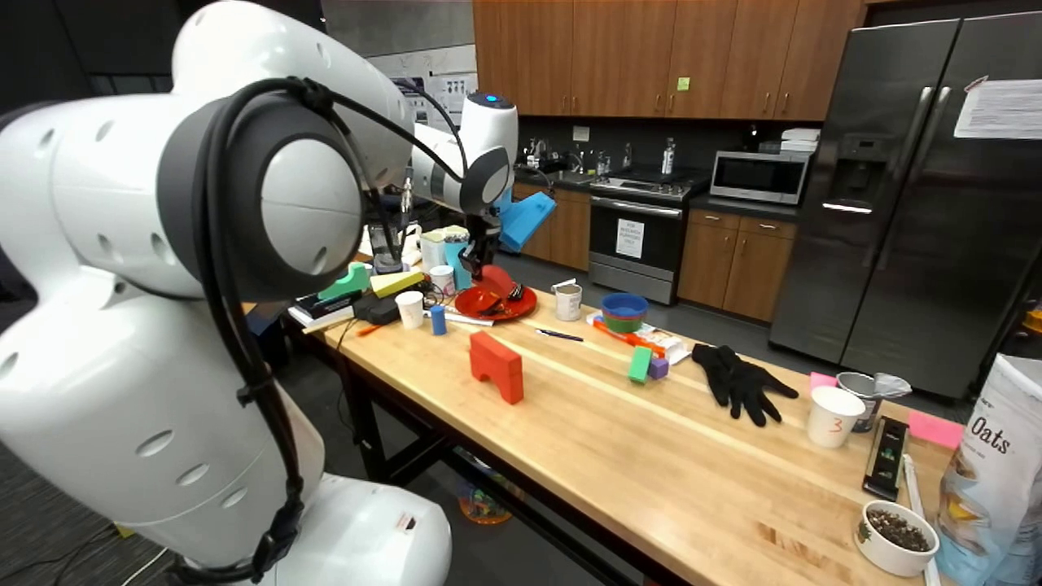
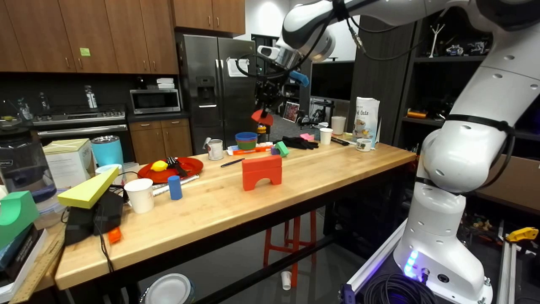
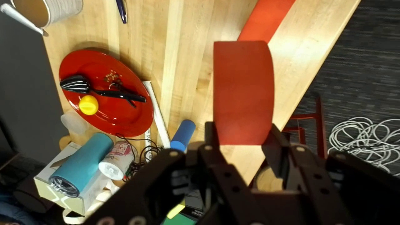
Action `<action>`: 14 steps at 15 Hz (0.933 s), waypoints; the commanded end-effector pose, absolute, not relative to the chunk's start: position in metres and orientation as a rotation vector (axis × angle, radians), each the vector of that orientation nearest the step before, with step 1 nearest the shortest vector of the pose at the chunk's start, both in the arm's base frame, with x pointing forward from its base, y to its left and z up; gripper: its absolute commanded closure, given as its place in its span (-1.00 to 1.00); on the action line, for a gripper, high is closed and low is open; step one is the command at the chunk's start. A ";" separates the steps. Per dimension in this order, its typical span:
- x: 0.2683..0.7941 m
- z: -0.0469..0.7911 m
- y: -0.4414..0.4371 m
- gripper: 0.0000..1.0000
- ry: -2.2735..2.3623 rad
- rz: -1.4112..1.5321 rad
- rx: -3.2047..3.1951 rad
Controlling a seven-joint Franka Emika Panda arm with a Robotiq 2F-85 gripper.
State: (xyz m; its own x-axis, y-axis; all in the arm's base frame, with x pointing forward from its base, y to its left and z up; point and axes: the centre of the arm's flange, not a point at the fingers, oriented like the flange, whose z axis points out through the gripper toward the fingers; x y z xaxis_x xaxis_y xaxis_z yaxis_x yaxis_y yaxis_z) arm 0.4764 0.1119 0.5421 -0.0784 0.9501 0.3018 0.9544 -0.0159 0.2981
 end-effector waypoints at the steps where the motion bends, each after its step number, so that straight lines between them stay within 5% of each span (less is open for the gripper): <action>1: 0.507 0.555 0.103 0.71 -2.230 -0.629 -2.011; 14: 0.572 0.549 0.093 0.71 -2.269 -0.494 -1.878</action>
State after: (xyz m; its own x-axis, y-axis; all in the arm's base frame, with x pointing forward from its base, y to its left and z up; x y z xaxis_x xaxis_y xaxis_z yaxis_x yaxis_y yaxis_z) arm 0.5671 0.0898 0.5324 -0.1865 0.9352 0.3009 0.9734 0.1344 0.1855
